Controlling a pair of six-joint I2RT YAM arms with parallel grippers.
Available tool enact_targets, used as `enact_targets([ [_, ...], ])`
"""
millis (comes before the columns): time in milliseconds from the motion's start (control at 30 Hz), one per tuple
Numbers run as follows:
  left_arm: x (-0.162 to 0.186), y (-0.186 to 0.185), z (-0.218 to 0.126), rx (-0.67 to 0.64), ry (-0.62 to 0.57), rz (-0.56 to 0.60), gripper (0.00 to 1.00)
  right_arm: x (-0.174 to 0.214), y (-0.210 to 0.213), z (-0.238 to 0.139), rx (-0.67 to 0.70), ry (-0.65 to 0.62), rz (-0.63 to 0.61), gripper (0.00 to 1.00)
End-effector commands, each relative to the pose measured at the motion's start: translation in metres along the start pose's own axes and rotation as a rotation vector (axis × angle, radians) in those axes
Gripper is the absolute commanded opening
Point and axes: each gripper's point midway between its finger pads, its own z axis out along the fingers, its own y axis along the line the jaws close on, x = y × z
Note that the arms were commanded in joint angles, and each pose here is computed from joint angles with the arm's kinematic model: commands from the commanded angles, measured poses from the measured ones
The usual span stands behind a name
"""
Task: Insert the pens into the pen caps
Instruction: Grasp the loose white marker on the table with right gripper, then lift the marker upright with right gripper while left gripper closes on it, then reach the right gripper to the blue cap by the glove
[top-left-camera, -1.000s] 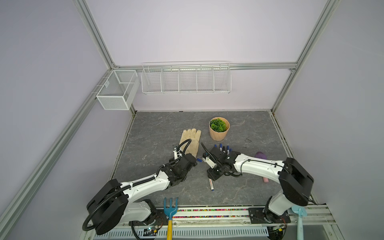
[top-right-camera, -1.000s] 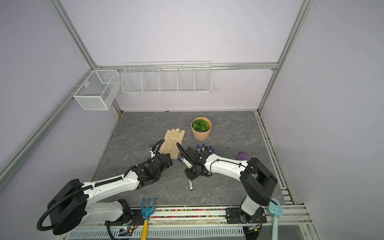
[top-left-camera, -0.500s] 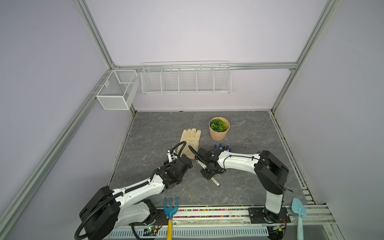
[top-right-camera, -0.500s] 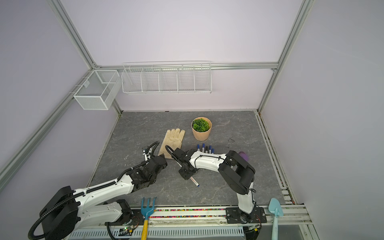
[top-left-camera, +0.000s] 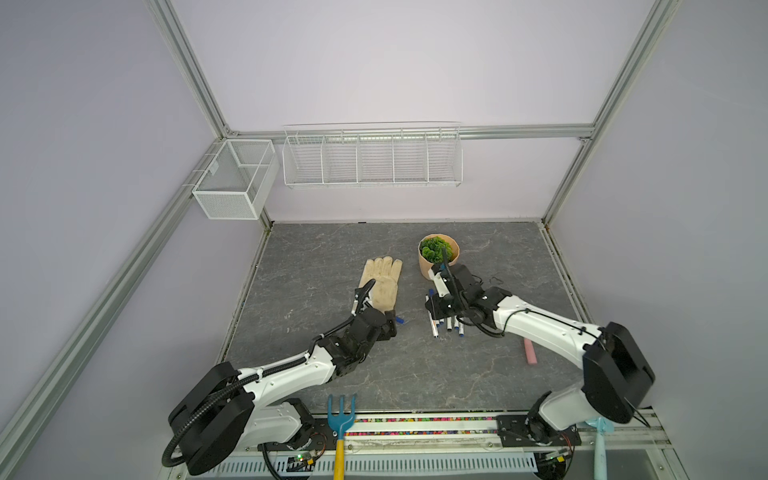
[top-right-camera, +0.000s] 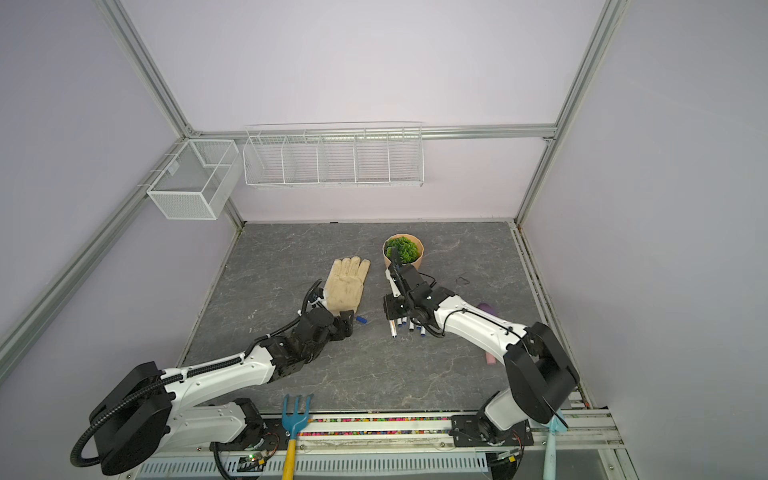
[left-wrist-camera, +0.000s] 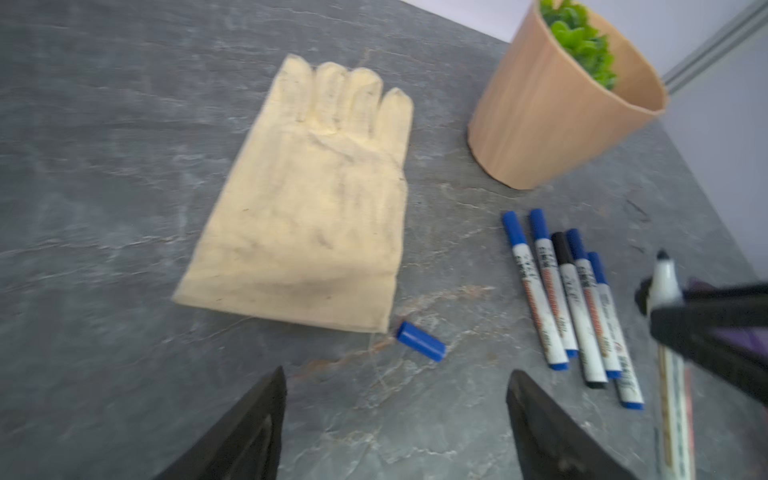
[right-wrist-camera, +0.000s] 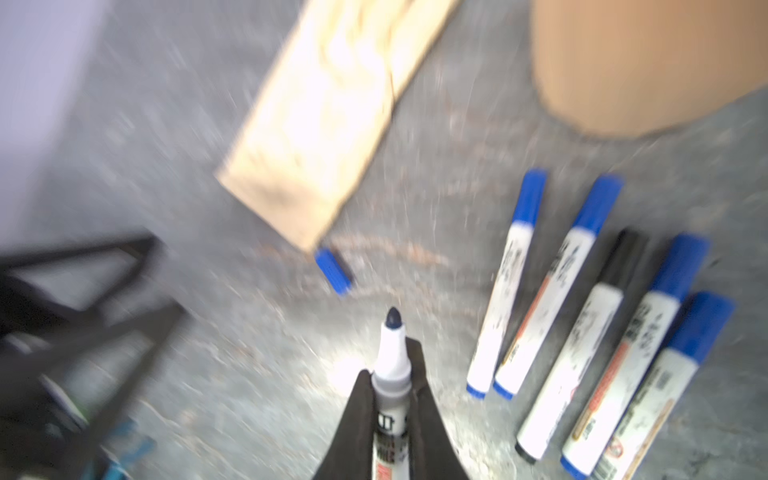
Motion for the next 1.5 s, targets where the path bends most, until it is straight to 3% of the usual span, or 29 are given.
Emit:
enact_targets([
  [0, 0.002, -0.052, -0.007, 0.276, 0.001, 0.119, 0.81, -0.019, 0.022, -0.005, -0.15, -0.12, 0.102, 0.08],
  [200, 0.003, -0.083, -0.025, 0.458, -0.016, 0.205, 0.81, -0.029, 0.039, -0.012, -0.243, -0.155, 0.122, 0.08],
  [500, 0.006, -0.092, -0.02, 0.48, 0.023, 0.234, 0.8, -0.029, 0.062, -0.015, -0.362, -0.136, 0.079, 0.08],
  [600, 0.005, -0.091, -0.014, 0.456, 0.022, 0.224, 0.74, -0.029, 0.069, -0.017, -0.395, -0.129, 0.058, 0.08],
  [867, -0.004, -0.084, -0.011, 0.415, -0.025, 0.171, 0.47, -0.025, 0.074, -0.024, -0.421, -0.114, 0.022, 0.07],
  [1033, -0.011, -0.077, -0.013, 0.398, -0.078, 0.129, 0.37, -0.021, 0.076, -0.027, -0.435, -0.097, 0.0, 0.07],
  [1333, -0.004, -0.066, -0.006, 0.337, -0.056, 0.123, 0.03, -0.015, 0.085, -0.036, -0.479, -0.07, -0.044, 0.07],
  [1400, -0.002, -0.061, -0.003, 0.31, -0.052, 0.116, 0.0, -0.014, 0.084, -0.036, -0.476, -0.059, -0.052, 0.09],
  [1467, -0.003, -0.047, 0.001, 0.23, -0.057, 0.08, 0.0, -0.011, 0.081, -0.033, -0.45, -0.035, -0.05, 0.18],
])
